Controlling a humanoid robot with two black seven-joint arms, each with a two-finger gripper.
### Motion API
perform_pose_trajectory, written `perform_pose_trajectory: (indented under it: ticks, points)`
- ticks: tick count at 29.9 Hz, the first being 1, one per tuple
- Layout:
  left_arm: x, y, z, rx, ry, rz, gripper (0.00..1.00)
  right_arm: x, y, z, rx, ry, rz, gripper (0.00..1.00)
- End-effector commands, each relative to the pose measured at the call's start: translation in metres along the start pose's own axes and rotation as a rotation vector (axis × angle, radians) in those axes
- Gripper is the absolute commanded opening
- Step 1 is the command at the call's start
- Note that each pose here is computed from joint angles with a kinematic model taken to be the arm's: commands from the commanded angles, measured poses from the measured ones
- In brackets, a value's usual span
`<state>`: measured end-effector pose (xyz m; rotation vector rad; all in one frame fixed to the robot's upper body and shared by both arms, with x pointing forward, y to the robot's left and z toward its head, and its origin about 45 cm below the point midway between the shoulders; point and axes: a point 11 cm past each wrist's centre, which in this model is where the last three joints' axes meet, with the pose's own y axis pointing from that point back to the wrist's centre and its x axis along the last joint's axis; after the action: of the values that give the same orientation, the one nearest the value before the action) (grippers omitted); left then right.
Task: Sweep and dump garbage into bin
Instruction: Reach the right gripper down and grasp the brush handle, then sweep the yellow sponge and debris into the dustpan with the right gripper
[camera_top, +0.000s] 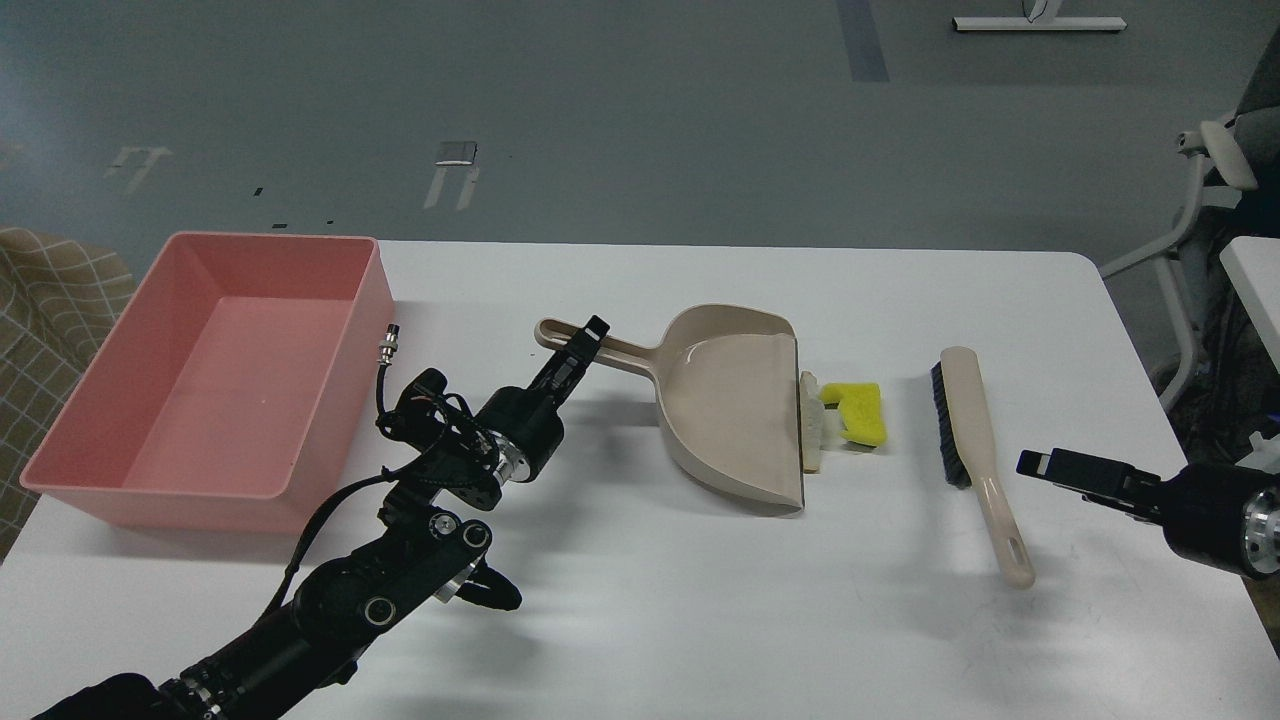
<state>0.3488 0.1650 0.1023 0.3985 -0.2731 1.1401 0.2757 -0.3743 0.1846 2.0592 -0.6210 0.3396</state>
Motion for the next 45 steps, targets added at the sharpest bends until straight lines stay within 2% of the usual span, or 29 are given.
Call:
perform_pose_trajectory:
  ticks: [1,11,22,24,26,27,33,36,40,45]
  points:
    - [0.0,0.0,0.0,0.0,0.001,0.0,0.0,-0.009,-0.007,-0.012,0.035,0.002,-0.026,1.0]
    - [0.001,-0.001,0.001,-0.002,0.001,0.001,0.0,-0.022,-0.015,-0.008,-0.005,0.098,-0.073,1.0]
    - [0.0,-0.001,0.003,-0.009,-0.002,-0.002,0.0,-0.033,-0.031,-0.017,0.012,0.12,-0.099,0.88]
    - [0.003,0.0,0.003,-0.01,-0.005,0.0,0.0,-0.034,-0.031,-0.017,0.006,0.138,-0.102,0.71]
    - [0.004,-0.001,0.003,-0.011,-0.007,0.001,0.0,-0.034,-0.031,-0.016,0.003,0.145,-0.102,0.65]
    - [0.004,0.0,0.002,-0.009,-0.007,0.001,0.0,-0.034,-0.031,-0.016,0.0,0.149,-0.104,0.57]
    - [0.001,-0.001,0.004,-0.014,-0.003,-0.002,0.0,-0.033,-0.031,-0.012,-0.039,0.153,-0.099,0.38]
    - [0.001,-0.001,0.005,-0.014,-0.002,-0.001,0.0,-0.033,-0.031,-0.009,-0.074,0.154,-0.096,0.33]
    - [0.001,-0.001,0.004,-0.014,-0.003,0.0,0.0,-0.041,-0.028,-0.007,-0.111,0.152,-0.114,0.0]
    - [0.003,0.0,0.004,-0.013,-0.006,0.001,0.0,-0.043,-0.025,-0.003,-0.169,0.156,-0.115,0.0]
